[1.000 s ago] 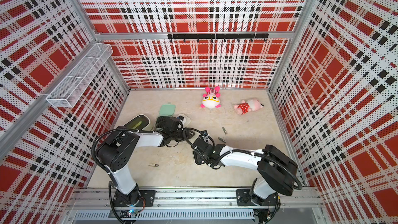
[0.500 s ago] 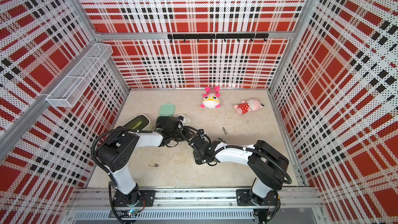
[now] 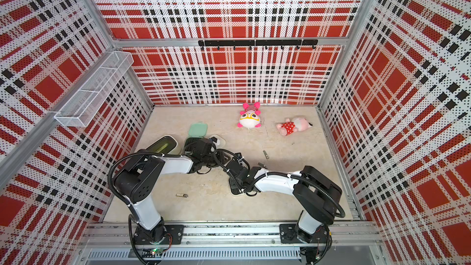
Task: Organize nail clipper sets
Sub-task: Place the nail clipper in the storage box.
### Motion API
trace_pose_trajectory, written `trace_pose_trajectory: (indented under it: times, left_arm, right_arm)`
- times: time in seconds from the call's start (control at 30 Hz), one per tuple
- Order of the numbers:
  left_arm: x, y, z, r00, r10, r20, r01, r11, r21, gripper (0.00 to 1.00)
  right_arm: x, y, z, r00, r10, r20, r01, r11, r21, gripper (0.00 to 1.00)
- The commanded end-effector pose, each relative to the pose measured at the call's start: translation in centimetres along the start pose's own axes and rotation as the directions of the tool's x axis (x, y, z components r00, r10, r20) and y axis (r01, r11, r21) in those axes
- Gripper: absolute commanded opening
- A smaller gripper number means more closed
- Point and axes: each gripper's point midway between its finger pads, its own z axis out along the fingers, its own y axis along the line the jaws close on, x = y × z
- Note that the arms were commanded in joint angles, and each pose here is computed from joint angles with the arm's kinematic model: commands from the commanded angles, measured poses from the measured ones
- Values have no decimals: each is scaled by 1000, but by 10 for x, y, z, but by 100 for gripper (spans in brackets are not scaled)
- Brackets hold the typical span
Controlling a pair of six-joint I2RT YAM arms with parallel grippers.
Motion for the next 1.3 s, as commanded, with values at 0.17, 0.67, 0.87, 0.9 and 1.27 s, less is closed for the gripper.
trace_pose_trajectory:
  times: [0.17,0.67,0.87,0.9,1.27]
  left_arm:
    - [6,10,-4,1000,-14,-19,13,999,-50,34]
    - [-37,-37,-26,997,42,59,-45,998,46,38]
    - [-68,-42,-63,987,77,139,-76,997,-10,41]
    - [-71,-38,-69,986,77,151,-73,997,-29,41]
    - [-69,51,-125,971,-16,237,78,963,-257,44]
  right_arm:
    - [28,-14,19,998,32,-56,-31,999,13,10]
    - [-48,-11,-27,990,61,131,-64,998,15,29]
    - [-84,-2,-43,979,47,197,-48,999,1,44]
    - [-86,0,-44,980,41,197,-41,999,-2,46]
    - [-89,16,-41,982,13,188,-2,998,-60,62]
